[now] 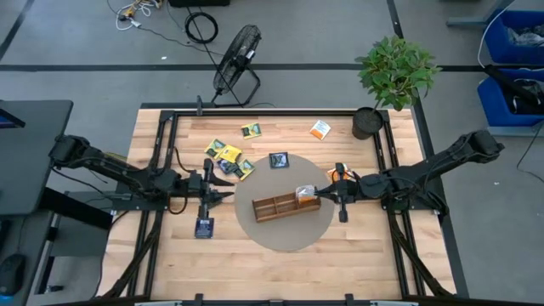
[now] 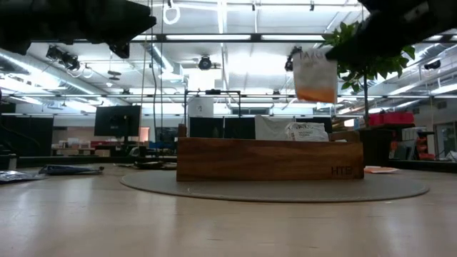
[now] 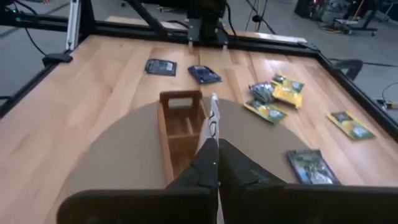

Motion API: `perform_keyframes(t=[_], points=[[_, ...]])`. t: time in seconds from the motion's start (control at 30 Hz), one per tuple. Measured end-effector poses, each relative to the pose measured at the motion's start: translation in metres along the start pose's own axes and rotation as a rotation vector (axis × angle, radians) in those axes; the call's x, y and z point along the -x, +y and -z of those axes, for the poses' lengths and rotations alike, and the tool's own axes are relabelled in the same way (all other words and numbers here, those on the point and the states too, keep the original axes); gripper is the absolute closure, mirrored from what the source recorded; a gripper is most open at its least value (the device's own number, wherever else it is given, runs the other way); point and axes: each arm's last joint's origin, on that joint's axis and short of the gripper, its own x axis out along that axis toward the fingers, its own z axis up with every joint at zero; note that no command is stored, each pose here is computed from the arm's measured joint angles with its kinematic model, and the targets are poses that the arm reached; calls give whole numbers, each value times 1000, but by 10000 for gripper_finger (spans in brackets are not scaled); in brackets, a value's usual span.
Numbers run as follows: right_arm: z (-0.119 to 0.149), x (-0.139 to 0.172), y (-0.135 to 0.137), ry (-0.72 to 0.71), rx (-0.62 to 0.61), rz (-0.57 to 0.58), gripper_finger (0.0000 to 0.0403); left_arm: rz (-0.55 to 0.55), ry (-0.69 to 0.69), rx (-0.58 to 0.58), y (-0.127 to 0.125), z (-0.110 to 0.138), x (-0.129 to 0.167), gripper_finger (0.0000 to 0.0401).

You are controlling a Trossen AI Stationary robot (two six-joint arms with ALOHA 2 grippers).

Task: Pick & Place Tea
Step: Put the orange tea bag into the right section of the wooden organizer

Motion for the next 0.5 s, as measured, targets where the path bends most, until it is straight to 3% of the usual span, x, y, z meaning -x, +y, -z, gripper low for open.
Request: perform_keyframes(t=[0.27,0.5], points=[[22,-2,-3,43,19,-9,403,-17,-2,-7,1,1,2,279],[23,-5,-10,11,29,-66,403,-48,-7,3,4,1,2,279]])
